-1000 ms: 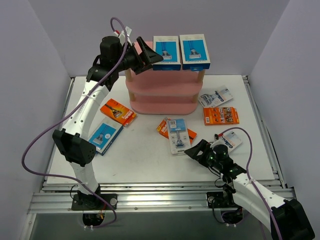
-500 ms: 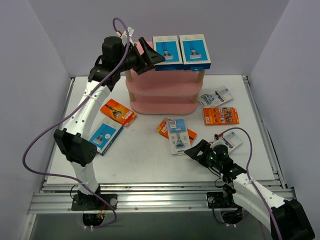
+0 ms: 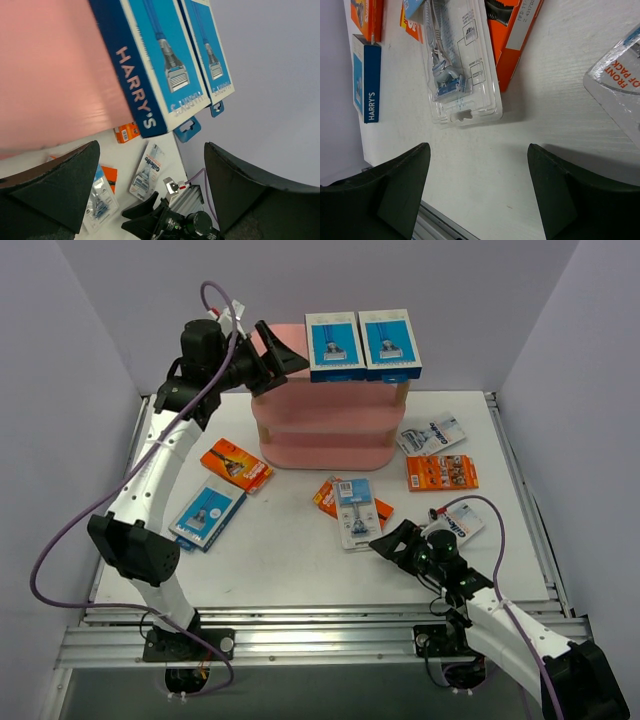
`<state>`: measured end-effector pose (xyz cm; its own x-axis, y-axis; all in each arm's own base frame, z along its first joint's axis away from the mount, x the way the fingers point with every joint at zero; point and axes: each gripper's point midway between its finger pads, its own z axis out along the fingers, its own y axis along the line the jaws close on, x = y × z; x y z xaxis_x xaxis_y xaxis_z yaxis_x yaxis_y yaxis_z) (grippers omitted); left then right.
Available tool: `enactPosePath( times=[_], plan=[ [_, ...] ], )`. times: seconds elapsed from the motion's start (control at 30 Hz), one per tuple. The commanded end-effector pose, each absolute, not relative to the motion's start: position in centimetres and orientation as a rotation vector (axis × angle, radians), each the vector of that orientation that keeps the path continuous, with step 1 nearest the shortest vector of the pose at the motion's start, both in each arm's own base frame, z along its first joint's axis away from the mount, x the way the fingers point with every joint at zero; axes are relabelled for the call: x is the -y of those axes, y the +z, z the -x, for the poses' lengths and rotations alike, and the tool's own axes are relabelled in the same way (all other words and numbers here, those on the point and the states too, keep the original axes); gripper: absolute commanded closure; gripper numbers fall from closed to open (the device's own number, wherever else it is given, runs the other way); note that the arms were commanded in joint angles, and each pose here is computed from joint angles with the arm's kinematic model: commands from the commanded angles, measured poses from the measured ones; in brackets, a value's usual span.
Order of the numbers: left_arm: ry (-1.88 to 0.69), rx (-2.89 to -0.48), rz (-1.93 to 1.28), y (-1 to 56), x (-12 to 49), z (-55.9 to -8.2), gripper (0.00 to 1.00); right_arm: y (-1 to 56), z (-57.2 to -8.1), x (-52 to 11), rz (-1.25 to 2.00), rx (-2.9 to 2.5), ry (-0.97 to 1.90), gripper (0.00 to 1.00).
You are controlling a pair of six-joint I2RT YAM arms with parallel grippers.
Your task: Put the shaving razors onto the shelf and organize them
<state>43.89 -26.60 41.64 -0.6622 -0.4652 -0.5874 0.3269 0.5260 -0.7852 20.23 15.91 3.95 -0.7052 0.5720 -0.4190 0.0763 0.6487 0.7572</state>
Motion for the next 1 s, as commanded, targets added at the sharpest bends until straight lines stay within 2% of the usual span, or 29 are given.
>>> enactPosePath(
  times=[0.0,0.13,0.3,0.37,0.43,0.47,0.53,0.57,0.6,0.67,0.97],
  plan=[
    [-1.116,-1.864,0.117,44.7,22.3,-41.8,0.06,3.7,-20.1,-15.6,-0.470,-2.217,0.947,0.26],
    [-1.011,-1.838,0.150,44.9,18.5,-39.0,0.06,4.1,-20.1,-15.5,-0.452,-2.232,0.927,0.26],
    [-0.936,-1.910,0.205,39.9,14.4,-36.8,0.06,5.1,-20.4,-15.1,-0.416,-2.231,0.876,0.28],
    [-0.915,-1.900,0.239,39.2,12.1,-35.8,0.01,5.9,-20.6,-14.7,-0.400,-2.240,0.828,0.28],
    [-0.883,-1.934,0.279,37.0,9.8,-34.6,0.20,7.0,-20.9,-14.3,-0.372,-2.238,0.789,0.28],
    [-0.870,-1.947,0.288,36.3,9.2,-34.1,0.21,7.2,-20.9,-14.3,-0.365,-2.241,0.783,0.28],
    [-0.795,-1.984,0.292,34.3,8.1,-32.8,0.18,7.8,-21.0,-14.3,-0.362,-2.236,0.783,0.28],
    [-0.756,-1.994,0.300,33.6,7.7,-32.5,0.08,8.0,-20.9,-14.5,-0.359,-2.236,0.794,0.28],
    [-0.701,-2.007,0.323,32.4,6.9,-31.8,0.03,8.0,-20.9,-14.6,-0.365,-2.238,0.804,0.28],
    [-0.637,-2.022,0.350,31.0,6.1,-31.4,0.06,8.3,-20.9,-14.8,-0.370,-2.234,0.819,0.29],
    [-0.468,-2.188,0.520,22.5,2.8,-31.4,0.06,9.3,-21.1,-16.1,-0.383,-2.192,0.886,0.29]
  ],
)
